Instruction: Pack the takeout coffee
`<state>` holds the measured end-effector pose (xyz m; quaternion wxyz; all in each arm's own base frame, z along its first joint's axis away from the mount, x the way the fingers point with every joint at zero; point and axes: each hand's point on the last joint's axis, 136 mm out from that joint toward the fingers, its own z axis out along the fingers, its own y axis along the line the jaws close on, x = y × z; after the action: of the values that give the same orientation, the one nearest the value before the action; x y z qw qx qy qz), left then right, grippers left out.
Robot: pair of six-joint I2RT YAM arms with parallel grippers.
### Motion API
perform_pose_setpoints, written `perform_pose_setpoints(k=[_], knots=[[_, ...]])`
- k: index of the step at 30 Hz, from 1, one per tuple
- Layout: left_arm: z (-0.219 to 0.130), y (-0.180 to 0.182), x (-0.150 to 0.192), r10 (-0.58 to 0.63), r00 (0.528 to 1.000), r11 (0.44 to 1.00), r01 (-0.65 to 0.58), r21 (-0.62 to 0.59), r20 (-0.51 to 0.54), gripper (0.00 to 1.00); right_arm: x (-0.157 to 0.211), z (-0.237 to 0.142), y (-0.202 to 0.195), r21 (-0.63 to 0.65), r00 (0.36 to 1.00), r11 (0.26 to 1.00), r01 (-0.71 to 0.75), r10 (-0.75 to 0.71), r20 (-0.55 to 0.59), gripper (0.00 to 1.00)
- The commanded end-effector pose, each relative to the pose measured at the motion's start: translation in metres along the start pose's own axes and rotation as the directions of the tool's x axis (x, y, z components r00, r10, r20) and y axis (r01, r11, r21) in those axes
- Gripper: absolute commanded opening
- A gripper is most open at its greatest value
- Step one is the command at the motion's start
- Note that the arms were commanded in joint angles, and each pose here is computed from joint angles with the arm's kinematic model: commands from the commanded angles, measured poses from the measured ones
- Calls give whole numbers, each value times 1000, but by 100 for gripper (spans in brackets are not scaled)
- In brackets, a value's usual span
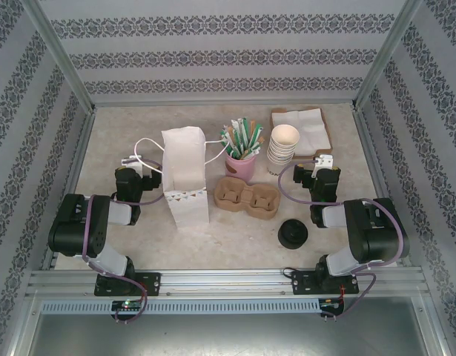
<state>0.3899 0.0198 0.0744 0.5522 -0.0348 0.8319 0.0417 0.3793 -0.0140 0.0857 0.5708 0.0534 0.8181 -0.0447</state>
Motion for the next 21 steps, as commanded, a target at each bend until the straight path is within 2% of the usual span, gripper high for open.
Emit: perform_pose_setpoints(k=[1,15,21], knots=[[3,-6,-16,6,999,1000,-7,14,54,100,-15,3,4,-20,999,1000,4,-3,45,98],[3,-3,-16,0,999,1000,-1,0,54,100,-14,3,4,-22,999,1000,1,0,43,98],[-5,3,-15,-15,995,1000,18,-26,94,100,-17,3,5,-25,999,1000,3,-2,54,98]])
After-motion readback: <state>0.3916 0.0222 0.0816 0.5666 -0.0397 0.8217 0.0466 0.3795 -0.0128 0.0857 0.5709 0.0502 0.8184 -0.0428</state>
